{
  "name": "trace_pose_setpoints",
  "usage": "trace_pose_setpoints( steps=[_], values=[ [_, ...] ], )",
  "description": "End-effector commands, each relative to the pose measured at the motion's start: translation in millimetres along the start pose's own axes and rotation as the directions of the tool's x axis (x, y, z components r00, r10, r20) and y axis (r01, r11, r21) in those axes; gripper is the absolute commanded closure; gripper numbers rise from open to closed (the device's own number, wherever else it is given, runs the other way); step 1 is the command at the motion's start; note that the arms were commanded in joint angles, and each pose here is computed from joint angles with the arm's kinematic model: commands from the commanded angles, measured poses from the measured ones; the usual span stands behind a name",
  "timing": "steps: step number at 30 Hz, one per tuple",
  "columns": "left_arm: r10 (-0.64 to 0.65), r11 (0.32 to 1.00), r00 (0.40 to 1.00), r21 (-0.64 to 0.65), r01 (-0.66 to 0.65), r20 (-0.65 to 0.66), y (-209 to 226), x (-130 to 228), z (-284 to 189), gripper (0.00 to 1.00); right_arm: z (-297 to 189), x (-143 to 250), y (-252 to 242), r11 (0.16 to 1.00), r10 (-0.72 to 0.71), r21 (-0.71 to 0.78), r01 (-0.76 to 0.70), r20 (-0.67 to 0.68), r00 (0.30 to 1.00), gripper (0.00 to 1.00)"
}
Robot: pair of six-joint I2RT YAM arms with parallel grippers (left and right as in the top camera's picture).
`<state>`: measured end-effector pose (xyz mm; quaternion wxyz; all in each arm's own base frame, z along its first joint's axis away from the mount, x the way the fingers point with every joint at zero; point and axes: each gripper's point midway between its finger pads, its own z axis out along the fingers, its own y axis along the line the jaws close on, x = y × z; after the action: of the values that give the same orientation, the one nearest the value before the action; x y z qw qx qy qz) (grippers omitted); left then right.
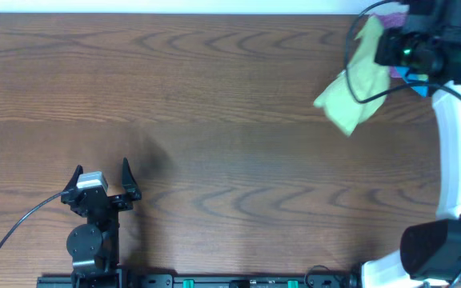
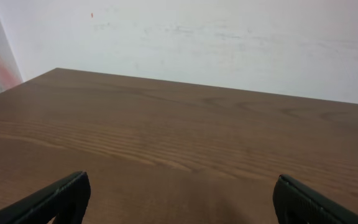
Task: Fold the cloth
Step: 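Lift the green cloth with the right gripper and drag it leftward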
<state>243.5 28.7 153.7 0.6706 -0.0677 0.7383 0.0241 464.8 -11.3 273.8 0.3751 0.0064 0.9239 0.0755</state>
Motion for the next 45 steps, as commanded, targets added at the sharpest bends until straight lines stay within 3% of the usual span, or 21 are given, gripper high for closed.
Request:
trace_pose_setpoints(
  steps=[1, 13, 23, 30, 39, 45],
  values=[
    [0.017, 1.000, 0.998, -0.021, -0.018, -0.061, 4, 18, 0, 0.05, -10, 5, 35, 0.995, -0.089, -0.051, 0.088, -0.014, 0.996, 0.99],
    [0.017, 1.000, 0.998, -0.021, -0.019, -0.061, 4, 18, 0, 0.04, -13, 65, 157, 0.926, -0.315, -0.263, 0.269, -0.150, 0.937, 0.99],
    [0.017, 1.000, 0.998, -0.021, -0.019, -0.061, 4, 18, 0, 0.05, -36, 127, 224, 0.840, -0.483, -0.403, 0.364, -0.249, 0.840, 0.99],
    [0.017, 1.000, 0.998, -0.021, -0.019, -0.061, 4, 18, 0, 0.05, -50, 151, 261, 0.774, -0.569, -0.472, 0.422, -0.229, 0.790, 0.99],
    [0.017, 1.000, 0.998, -0.021, -0.019, -0.061, 4, 18, 0, 0.05, -19, 126, 253, 0.806, -0.565, -0.324, 0.495, -0.174, 0.806, 0.99],
    [0.017, 1.000, 0.998, -0.021, -0.019, -0.061, 4, 18, 0, 0.05, 47, 135, 254, 0.823, -0.552, -0.303, 0.481, -0.222, 0.804, 0.99]
  ],
)
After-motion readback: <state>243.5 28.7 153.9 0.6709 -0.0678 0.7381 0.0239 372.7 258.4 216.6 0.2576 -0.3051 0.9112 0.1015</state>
